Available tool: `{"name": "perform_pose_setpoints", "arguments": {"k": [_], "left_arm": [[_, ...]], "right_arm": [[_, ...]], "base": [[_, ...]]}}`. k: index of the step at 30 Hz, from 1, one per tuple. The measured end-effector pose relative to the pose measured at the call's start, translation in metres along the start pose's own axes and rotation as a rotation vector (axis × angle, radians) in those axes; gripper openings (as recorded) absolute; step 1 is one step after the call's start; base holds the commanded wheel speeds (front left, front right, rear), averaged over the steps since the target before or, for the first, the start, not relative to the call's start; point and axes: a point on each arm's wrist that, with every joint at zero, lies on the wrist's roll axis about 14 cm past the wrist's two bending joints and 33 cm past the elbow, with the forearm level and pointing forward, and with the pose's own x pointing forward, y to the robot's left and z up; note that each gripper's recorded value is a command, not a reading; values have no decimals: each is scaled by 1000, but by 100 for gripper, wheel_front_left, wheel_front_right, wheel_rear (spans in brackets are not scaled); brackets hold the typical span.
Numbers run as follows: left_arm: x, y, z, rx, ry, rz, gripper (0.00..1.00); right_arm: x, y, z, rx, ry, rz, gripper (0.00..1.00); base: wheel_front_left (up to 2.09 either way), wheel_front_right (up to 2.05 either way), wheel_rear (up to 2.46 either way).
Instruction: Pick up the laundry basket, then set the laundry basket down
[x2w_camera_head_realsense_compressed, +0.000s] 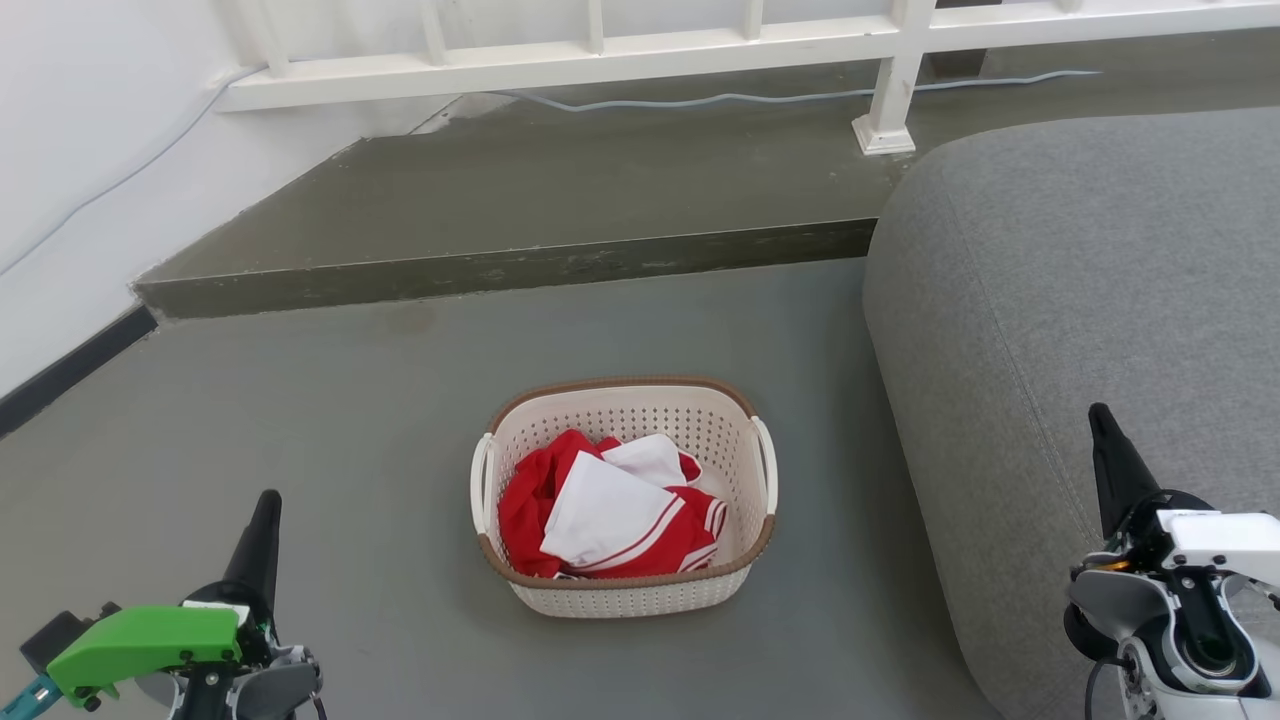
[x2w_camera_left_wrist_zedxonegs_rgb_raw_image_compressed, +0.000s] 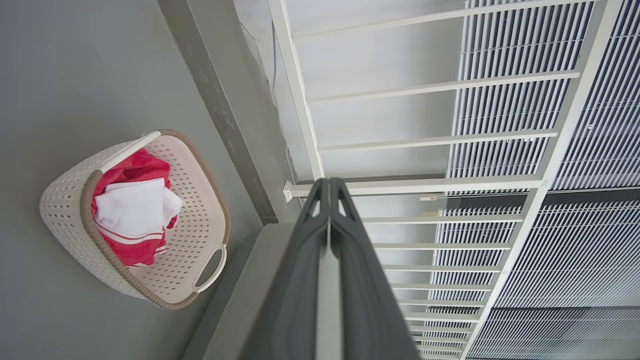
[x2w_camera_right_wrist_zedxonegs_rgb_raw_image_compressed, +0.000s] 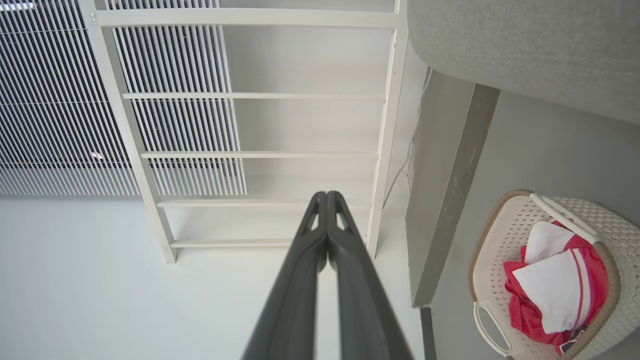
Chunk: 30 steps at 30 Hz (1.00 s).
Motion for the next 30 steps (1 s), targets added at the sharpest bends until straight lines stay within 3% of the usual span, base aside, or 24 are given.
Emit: {"name": "perform_pose_setpoints", "arguments": {"k": [6, 30], "left_arm": [[1, -5, 2, -60, 0, -21, 0], [2, -6, 2, -61, -1, -24, 0]], "right_arm": [[0, 2, 3, 59, -3, 8, 0], [1, 3, 4, 60, -5, 11, 0]], "base": [[0, 0, 0], [0, 0, 0]]}}
